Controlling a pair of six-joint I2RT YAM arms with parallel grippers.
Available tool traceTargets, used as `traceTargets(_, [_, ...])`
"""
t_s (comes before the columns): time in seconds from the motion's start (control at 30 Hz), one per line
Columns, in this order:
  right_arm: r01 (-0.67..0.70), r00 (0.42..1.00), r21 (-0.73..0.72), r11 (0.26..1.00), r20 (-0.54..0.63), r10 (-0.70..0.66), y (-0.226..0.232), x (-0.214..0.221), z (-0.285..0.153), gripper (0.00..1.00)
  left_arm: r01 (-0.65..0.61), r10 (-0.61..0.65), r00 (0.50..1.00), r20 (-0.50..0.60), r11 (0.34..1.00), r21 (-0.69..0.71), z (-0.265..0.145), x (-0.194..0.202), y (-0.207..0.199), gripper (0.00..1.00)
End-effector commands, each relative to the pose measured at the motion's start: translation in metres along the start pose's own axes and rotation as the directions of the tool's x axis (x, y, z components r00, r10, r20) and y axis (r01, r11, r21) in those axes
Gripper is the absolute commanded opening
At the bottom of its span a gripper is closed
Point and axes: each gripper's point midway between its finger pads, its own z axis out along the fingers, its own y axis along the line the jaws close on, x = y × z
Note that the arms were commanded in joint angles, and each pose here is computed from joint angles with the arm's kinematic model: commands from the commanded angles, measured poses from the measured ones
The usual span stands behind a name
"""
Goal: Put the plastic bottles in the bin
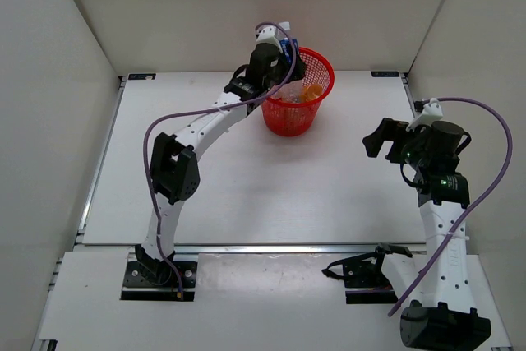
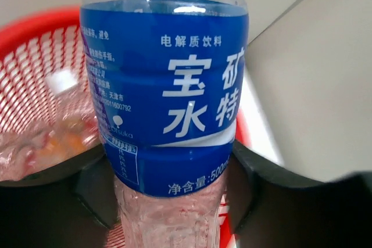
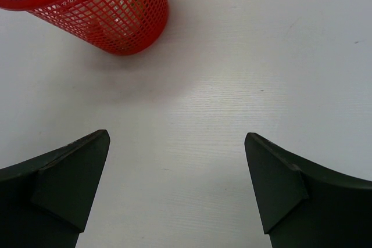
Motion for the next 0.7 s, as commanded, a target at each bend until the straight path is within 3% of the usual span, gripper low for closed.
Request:
traceTargets(0.0, [0.013, 1.000, 0.017, 1.000, 0.013, -0.014, -0.003, -0.001, -0.001, 0.99, 0.050, -0.053, 0.997, 0.054, 0.997, 0.054, -0.018, -0.033, -0.019, 0.83])
traceTargets(0.1, [0.005, 1.000, 0.045, 0.999, 0.014, -0.006, -0.009, -0.001, 0.001, 0.99, 0.020, -0.022, 0.999, 0.031, 0.998, 0.066, -0.028, -0.034, -0.031, 0.87])
traceTargets(0.13, [-0.007, 1.000, 0.057, 0.998, 0.007, 0.007, -0.012, 0.001, 0.003, 0.99, 0.008, -0.008, 1.000, 0.004, 0.998, 0.069, -0.032, -0.027, -0.033, 0.98])
traceTargets(0.27, [-0.023, 1.000, 0.076, 0.997, 0.021, 0.021, -0.016, 0.001, 0.004, 0.99, -0.037, 0.037, 0.999, -0.003, 0.995, 0.088, -0.066, -0.029, -0.043, 0.99])
traceTargets(0.33, [-0.038, 0.999, 0.089, 0.995, 0.030, 0.036, -0.017, -0.002, 0.004, 0.99, -0.059, 0.057, 0.998, 0.029, 0.996, 0.062, -0.099, -0.049, -0.043, 0.98])
traceTargets(0.43, [-0.049, 0.997, 0.093, 0.994, -0.050, 0.054, -0.019, 0.014, 0.012, 0.99, -0.095, 0.094, 0.995, -0.019, 0.994, -0.057, -0.139, -0.043, -0.010, 0.98])
traceTargets(0.47, [-0.055, 0.994, 0.111, 0.992, -0.091, 0.065, -0.023, 0.023, 0.015, 0.99, -0.118, 0.109, 0.991, -0.078, 0.985, -0.125, -0.147, -0.024, 0.016, 0.99])
traceTargets(0.5, [-0.062, 0.989, 0.113, 0.992, -0.127, 0.076, -0.022, 0.032, 0.015, 1.00, -0.114, 0.106, 0.993, -0.061, 0.983, -0.145, -0.168, -0.035, 0.022, 0.98])
traceTargets(0.67, [-0.099, 0.949, 0.242, 0.965, -0.269, 0.165, -0.041, 0.068, 0.021, 0.99, -0.194, 0.090, 0.970, -0.228, 0.850, -0.489, -0.271, 0.028, 0.148, 0.99])
